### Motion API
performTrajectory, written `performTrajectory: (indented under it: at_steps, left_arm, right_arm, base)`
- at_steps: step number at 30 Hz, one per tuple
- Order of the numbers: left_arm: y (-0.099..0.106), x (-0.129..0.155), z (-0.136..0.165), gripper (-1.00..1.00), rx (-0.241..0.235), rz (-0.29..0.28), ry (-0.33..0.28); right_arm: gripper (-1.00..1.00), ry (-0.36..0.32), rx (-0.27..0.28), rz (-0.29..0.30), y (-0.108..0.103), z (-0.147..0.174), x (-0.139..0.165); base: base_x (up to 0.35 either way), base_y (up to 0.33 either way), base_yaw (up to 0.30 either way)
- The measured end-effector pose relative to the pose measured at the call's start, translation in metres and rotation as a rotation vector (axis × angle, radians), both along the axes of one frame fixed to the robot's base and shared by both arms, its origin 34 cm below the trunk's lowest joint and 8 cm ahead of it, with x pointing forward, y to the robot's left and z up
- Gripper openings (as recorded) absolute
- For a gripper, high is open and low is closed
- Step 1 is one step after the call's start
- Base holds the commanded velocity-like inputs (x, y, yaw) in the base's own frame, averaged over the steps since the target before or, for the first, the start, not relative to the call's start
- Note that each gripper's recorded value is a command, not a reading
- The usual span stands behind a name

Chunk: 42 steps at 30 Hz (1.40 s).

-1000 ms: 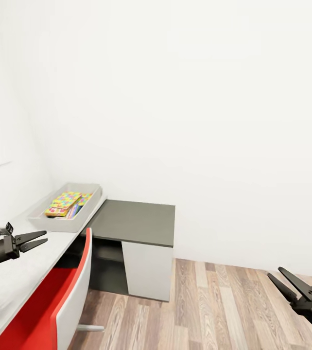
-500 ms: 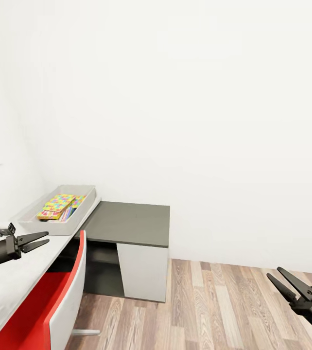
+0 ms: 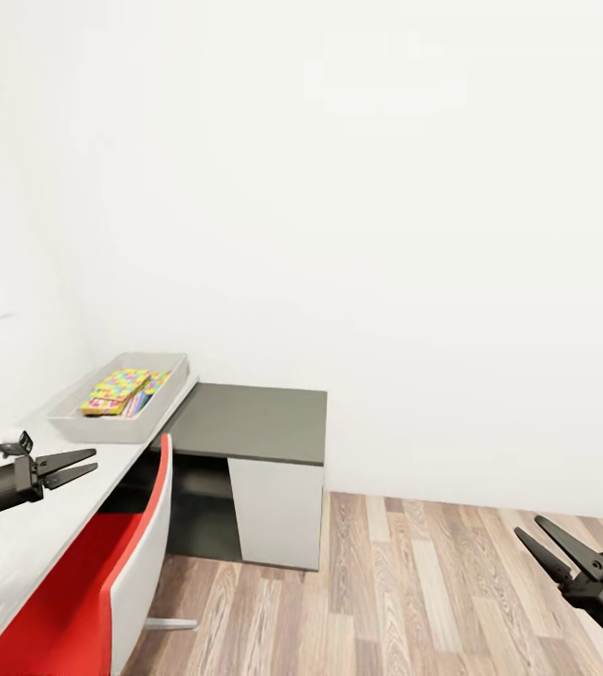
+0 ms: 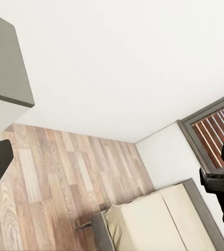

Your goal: Put all the toys in the child's room - the three board games (two on the bed and one on the table), the two jigsaw puzzles on the table, and the tennis ball on the table - inside the toy box on the table in the child's room.

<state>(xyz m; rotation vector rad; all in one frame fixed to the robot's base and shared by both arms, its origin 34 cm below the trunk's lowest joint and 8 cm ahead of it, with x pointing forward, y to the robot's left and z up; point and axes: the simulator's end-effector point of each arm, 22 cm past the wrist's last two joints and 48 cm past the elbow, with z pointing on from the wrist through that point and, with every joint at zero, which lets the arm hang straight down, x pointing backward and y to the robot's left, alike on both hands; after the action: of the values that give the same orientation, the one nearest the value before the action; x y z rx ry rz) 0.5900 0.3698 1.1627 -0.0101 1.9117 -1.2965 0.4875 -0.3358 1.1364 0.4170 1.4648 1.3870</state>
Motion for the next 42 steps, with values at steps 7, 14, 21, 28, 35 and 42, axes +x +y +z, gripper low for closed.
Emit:
performTrajectory:
  at_steps: [7, 14, 21, 28, 35, 42]
  left_arm:
    - [-0.001, 0.0, 0.001, 1.0, 0.001, -0.002, -0.002]
    - [-0.013, -0.003, 0.006, 1.0, 0.016, -0.033, -0.019]
    - [-0.058, -0.014, 0.011, 1.0, 0.071, -0.151, -0.051]
    - [-0.104, -0.029, -0.007, 1.0, 0.104, -0.267, -0.023]
    - [-0.138, -0.022, -0.041, 1.0, 0.151, -0.262, 0.023]
    - [-0.151, -0.002, -0.079, 1.0, 0.228, -0.164, 0.084]
  right_arm:
    - [1.0, -0.003, 0.0, 0.001, 0.0, 0.001, 0.0]
    - [1.0, -0.004, 0.0, 0.001, 0.001, 0.002, -0.001]
    - [1.0, 0.002, -0.01, 0.003, 0.003, -0.001, 0.0]
    - [1.0, 0.047, -0.063, 0.043, 0.02, -0.018, 0.002]
    - [1.0, 0.071, -0.092, 0.081, 0.038, -0.029, 0.004]
    - [1.0, 0.11, -0.118, 0.064, 0.042, -0.043, 0.009]
  base:
    - [-0.213, 0.044, -0.127]
    - [-0.078, 0.015, -0.064]
    - [-0.016, 0.003, -0.013]
    - [-0.003, 0.001, -0.002]
    - [0.0, 0.0, 0.0]
    - [0.0, 0.0, 0.0]
